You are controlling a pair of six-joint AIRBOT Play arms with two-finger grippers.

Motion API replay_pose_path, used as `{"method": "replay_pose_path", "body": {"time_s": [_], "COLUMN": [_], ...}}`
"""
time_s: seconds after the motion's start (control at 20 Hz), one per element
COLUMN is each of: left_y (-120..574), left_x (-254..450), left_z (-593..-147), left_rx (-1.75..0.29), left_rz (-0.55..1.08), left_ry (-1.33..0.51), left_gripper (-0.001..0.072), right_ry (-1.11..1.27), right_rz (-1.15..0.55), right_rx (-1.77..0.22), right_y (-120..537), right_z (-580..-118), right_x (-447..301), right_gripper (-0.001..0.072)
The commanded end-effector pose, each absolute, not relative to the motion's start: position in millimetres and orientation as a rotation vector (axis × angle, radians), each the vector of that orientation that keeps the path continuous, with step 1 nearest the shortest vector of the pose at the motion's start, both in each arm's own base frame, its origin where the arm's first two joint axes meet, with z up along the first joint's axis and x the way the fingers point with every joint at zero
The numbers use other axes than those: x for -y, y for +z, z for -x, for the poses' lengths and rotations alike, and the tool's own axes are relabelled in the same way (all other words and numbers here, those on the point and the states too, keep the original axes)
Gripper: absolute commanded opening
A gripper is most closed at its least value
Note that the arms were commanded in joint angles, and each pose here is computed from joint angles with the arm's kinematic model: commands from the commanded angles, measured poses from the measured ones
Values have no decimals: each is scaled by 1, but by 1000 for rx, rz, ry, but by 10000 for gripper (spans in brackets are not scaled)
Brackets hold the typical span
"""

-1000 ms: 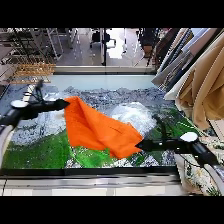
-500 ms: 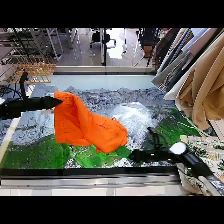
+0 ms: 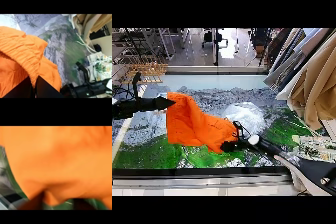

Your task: Fold the clothes and pants, and hang the long-sleeved shirts on hangers.

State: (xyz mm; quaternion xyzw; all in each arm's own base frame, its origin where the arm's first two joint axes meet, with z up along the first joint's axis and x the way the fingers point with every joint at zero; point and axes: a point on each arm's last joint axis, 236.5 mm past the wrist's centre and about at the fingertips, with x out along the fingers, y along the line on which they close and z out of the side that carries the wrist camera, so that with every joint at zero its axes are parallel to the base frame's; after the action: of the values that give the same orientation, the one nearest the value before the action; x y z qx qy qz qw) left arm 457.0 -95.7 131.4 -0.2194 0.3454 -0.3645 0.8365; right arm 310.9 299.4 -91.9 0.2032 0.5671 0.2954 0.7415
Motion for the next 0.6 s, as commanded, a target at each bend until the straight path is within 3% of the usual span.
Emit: {"method": "replay_pose_path", "body": {"time_s": [0.0,0.1,0.3,0.4,0.55], "left_y": [132,136,174,205,265], "left_x": [97,89,55,44,47], "left_z": [-452,-450,-442,-423,-378], "left_rx": [-744,-734,-639,-580,-468], "left_rz": [467,467,434,405,370], "left_ry": [-791,-782,-708,-700,-752], "left_gripper": [10,9,8,9,9], "right_ry": [795,938,917,890,729], "right_rz": [-445,-307,21,66,58], "right_rx": [-1290,-1369,-1372,-1147,-656], "right_y": [-67,-32,77,160,291], "right_z": [-313,-277,-236,-233,-237], "right_x": [-338,-334,-257,-226,-177], "right_gripper": [10,9,9,9,9]}}
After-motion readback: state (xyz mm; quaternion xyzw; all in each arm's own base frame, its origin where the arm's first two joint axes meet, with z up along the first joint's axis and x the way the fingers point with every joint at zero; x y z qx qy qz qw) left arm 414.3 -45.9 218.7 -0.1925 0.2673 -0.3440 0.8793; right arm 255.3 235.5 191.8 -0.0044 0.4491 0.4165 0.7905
